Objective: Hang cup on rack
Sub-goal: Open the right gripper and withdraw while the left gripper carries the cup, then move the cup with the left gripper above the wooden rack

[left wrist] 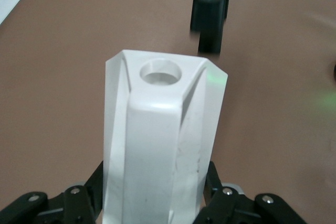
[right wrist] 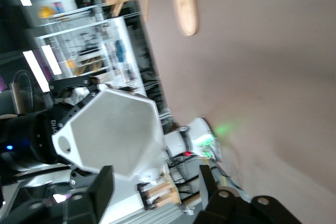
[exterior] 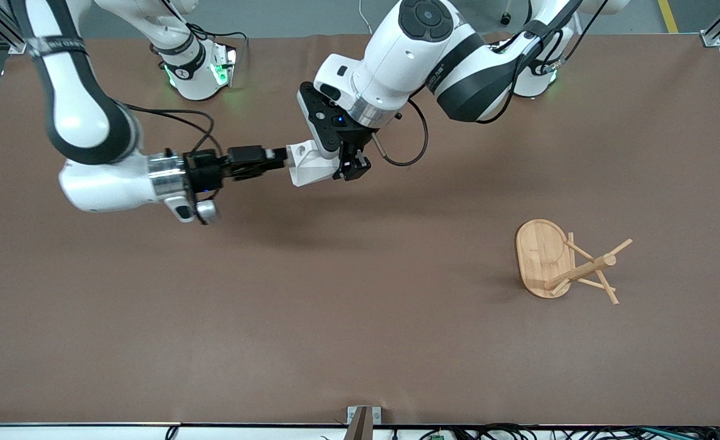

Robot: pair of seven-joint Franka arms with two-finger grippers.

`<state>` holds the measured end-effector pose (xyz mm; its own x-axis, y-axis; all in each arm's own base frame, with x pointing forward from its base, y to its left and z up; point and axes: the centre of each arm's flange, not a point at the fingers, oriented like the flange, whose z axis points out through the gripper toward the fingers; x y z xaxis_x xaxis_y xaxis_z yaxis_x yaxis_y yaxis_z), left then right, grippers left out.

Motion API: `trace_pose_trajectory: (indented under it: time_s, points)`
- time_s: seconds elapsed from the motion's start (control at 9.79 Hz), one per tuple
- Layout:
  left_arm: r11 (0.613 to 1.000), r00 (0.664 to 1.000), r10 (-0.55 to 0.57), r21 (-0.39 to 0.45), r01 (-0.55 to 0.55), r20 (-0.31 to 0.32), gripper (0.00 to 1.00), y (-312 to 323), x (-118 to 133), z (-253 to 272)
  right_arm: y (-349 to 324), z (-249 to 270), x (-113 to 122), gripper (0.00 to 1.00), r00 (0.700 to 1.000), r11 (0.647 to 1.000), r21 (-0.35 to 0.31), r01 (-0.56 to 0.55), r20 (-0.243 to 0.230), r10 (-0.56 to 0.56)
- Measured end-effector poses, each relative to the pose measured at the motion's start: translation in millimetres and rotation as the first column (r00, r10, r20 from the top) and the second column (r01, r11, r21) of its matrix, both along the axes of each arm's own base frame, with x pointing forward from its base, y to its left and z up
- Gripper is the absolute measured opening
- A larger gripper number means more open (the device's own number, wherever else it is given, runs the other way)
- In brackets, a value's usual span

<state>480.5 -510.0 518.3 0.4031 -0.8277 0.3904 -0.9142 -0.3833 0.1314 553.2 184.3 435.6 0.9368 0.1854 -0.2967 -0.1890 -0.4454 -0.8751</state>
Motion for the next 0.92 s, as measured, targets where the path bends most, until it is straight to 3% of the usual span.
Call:
trace_pose_trajectory:
  time_s: [0.1, 0.2, 0.51, 0.61, 0.72, 0.92]
  points:
    - [1.0, 1.0, 0.013, 0.011, -0.013, -0.007, 0.73, 8, 7, -3, -25, 18, 7, 0.95, 0.999, 0.987, -0.158, -0.008, 0.033, 0.014]
    - [0.999, 0.999, 0.032, 0.029, -0.031, -0.026, 0.73, 17, 14, -6, -51, 34, 12, 1.0, 0.997, 0.953, -0.303, -0.001, 0.076, 0.025]
    - [0.974, 0.968, 0.21, 0.117, -0.195, -0.135, 0.73, 49, 30, -13, -157, 41, 20, 1.0, 0.99, 0.794, -0.603, 0.071, 0.14, 0.018]
    - [0.938, 0.926, 0.336, 0.155, -0.311, -0.174, 0.73, 64, 37, -8, -186, 40, 21, 1.0, 0.988, 0.725, -0.684, 0.083, 0.154, 0.032]
    - [0.881, 0.861, 0.466, 0.193, -0.431, -0.203, 0.73, 80, 43, -1, -200, 47, 21, 1.0, 0.984, 0.656, -0.75, 0.08, 0.165, 0.068]
    - [0.753, 0.717, 0.657, 0.257, -0.606, -0.234, 0.73, 115, 61, 4, -202, 82, 22, 1.0, 0.966, 0.562, -0.82, 0.106, 0.218, 0.136]
